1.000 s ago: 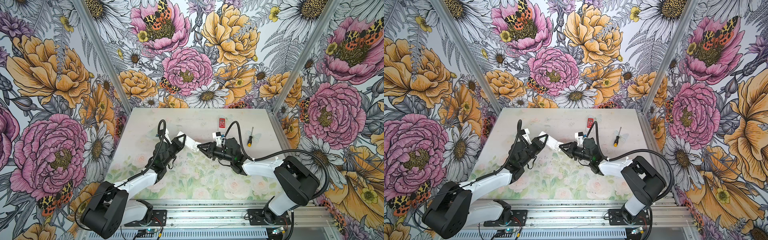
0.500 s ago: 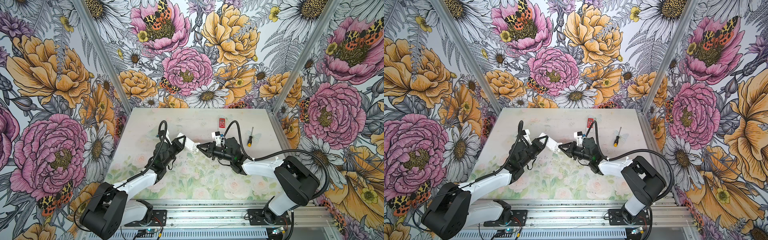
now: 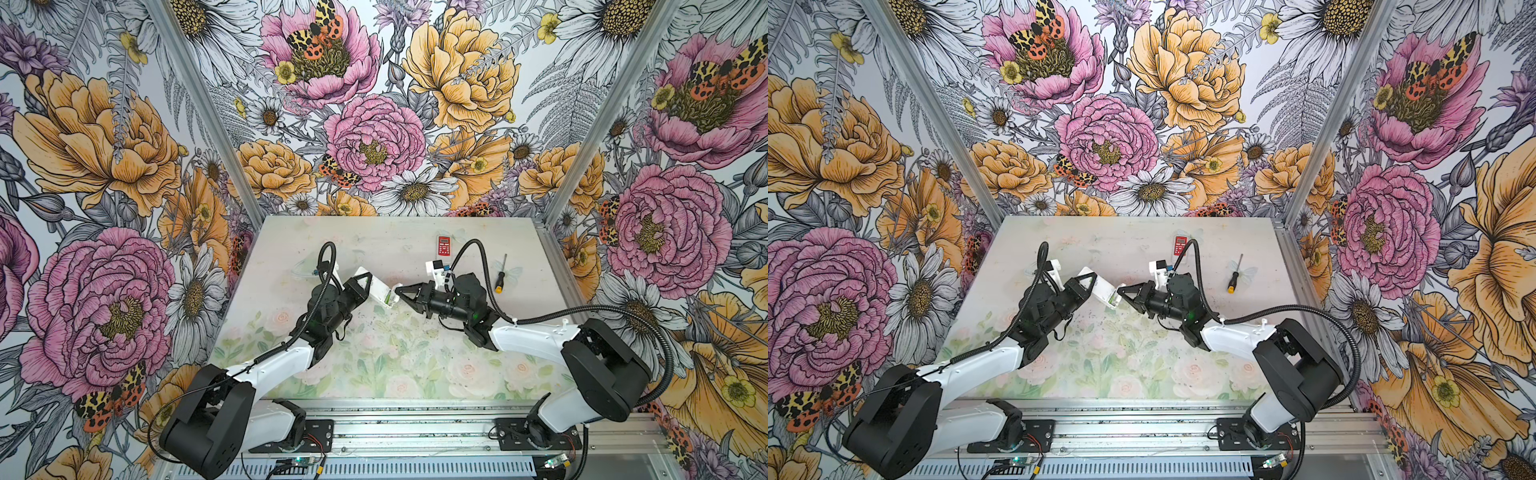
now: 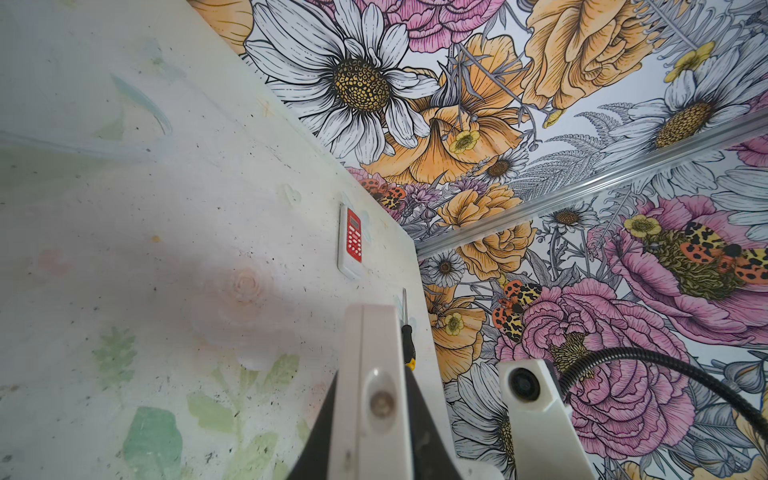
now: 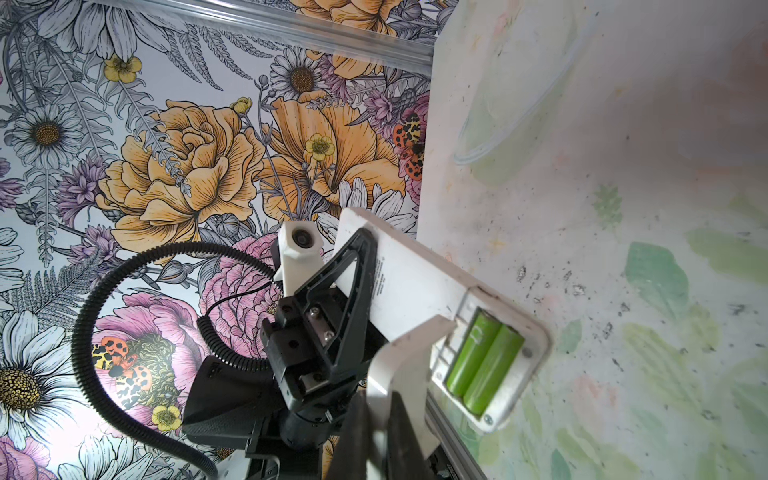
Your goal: Unload the batteries from the remote control
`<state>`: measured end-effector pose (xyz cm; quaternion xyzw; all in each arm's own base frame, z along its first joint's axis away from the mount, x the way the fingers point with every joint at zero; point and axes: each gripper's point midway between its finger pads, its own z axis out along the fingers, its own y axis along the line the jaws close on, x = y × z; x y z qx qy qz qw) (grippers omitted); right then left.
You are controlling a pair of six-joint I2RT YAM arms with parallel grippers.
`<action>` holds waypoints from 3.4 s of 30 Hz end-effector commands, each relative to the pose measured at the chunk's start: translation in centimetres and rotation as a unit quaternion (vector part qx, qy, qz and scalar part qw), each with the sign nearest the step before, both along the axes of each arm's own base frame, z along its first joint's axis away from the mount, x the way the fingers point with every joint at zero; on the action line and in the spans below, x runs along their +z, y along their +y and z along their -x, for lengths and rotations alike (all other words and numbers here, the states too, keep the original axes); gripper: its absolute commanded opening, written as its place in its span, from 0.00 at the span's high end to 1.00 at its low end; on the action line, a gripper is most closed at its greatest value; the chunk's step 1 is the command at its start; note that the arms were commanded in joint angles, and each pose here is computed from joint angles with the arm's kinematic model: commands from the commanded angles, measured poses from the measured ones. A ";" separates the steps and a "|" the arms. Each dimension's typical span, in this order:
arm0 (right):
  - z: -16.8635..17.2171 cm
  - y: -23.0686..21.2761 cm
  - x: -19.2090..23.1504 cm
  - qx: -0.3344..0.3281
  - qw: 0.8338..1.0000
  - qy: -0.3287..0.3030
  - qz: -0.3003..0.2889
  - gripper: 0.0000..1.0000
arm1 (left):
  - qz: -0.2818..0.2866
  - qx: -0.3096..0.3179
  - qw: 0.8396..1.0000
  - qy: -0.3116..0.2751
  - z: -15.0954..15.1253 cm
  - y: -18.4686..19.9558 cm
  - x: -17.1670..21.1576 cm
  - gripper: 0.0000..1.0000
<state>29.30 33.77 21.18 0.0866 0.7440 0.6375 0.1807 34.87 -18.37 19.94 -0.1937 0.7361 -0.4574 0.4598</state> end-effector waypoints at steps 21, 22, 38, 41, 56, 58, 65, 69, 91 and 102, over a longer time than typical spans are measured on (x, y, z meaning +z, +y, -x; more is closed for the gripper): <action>0.6 -15.9 -12.9 -0.106 0.864 0.130 0.475 1.00 | 0.019 0.005 1.000 0.020 -0.5 -2.2 -4.1 1.00; 0.5 -16.0 -13.0 -0.108 0.861 0.130 0.480 0.99 | 0.020 0.007 1.000 0.020 -0.5 -2.2 -4.1 1.00; 0.3 -16.2 -16.6 -0.091 0.828 0.155 0.531 0.77 | 0.017 0.027 0.998 0.060 0.3 -3.3 -9.1 0.97; -0.1 -15.9 -16.1 -0.088 0.836 0.152 0.521 0.56 | 0.019 0.032 0.997 0.069 0.4 -3.2 -9.6 0.58; -4.0 -28.8 -11.5 -0.190 0.820 0.152 0.518 0.28 | -0.096 0.192 0.951 0.224 5.3 6.6 -13.3 0.01; -5.1 -30.9 -11.5 -0.196 0.809 0.153 0.533 0.28 | -0.110 0.208 0.944 0.233 5.8 7.9 -12.5 0.01; -9.9 -35.0 -11.8 -0.195 0.795 0.150 0.555 0.29 | -0.118 0.229 0.944 0.205 6.2 10.3 -7.0 0.01; -12.3 -35.3 -13.9 -0.176 0.801 0.165 0.548 0.34 | -0.140 0.178 0.958 0.177 6.0 8.6 -3.3 0.01; -15.1 -35.1 -19.0 -0.114 0.799 0.173 0.564 0.62 | -0.173 0.091 0.975 0.109 5.0 4.8 3.7 0.01; -13.1 -31.6 -16.7 -0.059 0.822 0.119 0.553 0.93 | -0.016 0.062 0.989 0.130 2.4 4.6 6.1 0.01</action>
